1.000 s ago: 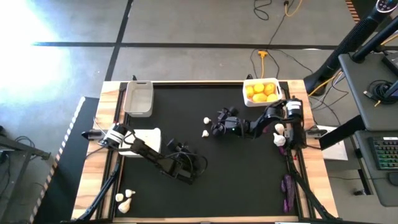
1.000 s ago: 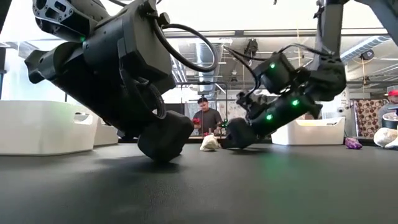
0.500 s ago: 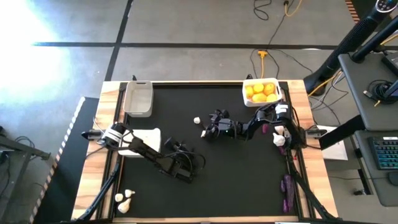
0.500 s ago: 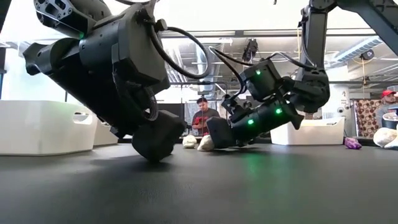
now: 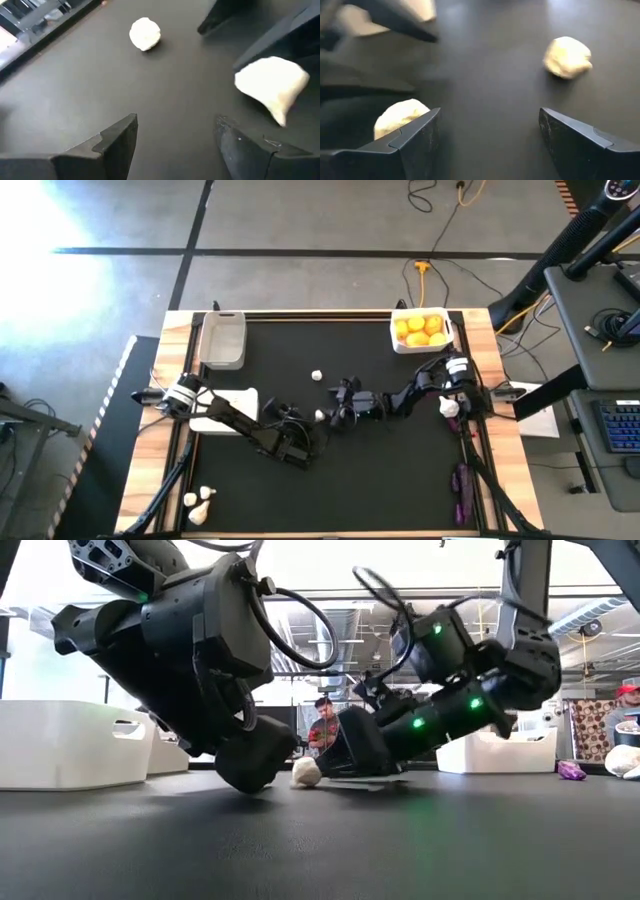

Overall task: Sort produce into baskets
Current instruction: Put the white garlic into the bottom white bin

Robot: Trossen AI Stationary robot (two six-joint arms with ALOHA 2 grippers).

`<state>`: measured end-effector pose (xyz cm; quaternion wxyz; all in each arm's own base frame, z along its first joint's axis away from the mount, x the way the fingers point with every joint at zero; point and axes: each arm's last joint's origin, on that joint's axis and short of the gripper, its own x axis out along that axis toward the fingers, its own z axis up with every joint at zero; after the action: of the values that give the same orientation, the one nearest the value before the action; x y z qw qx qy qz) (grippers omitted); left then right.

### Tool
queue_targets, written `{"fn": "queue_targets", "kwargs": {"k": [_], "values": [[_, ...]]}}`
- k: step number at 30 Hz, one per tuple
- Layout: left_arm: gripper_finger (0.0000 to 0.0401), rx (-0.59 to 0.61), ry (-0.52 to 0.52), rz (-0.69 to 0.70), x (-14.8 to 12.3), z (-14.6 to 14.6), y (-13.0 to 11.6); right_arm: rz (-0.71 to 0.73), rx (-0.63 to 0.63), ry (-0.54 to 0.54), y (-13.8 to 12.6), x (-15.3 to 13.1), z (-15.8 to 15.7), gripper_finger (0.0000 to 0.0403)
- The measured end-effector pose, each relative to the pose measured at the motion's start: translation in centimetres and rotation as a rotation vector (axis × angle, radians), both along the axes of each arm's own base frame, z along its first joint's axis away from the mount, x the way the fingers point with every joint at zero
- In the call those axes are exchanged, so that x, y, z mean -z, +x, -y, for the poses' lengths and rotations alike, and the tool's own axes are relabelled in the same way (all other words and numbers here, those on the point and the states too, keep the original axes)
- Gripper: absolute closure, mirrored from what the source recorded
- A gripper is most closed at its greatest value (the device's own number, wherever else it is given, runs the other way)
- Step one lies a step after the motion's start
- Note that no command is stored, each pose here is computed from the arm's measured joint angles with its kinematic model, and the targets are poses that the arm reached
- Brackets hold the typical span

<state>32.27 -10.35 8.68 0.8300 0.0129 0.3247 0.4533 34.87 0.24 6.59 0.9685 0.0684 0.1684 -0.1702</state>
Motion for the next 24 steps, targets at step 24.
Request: {"fn": "queue_targets", "kwargs": {"k": [24], "values": [[0.0156,-0.033,-0.074,0.1,1.0,0.4,0.6,-0.083,0.082,-0.104,4.6,-1.5,12.5,0.0078]]}}
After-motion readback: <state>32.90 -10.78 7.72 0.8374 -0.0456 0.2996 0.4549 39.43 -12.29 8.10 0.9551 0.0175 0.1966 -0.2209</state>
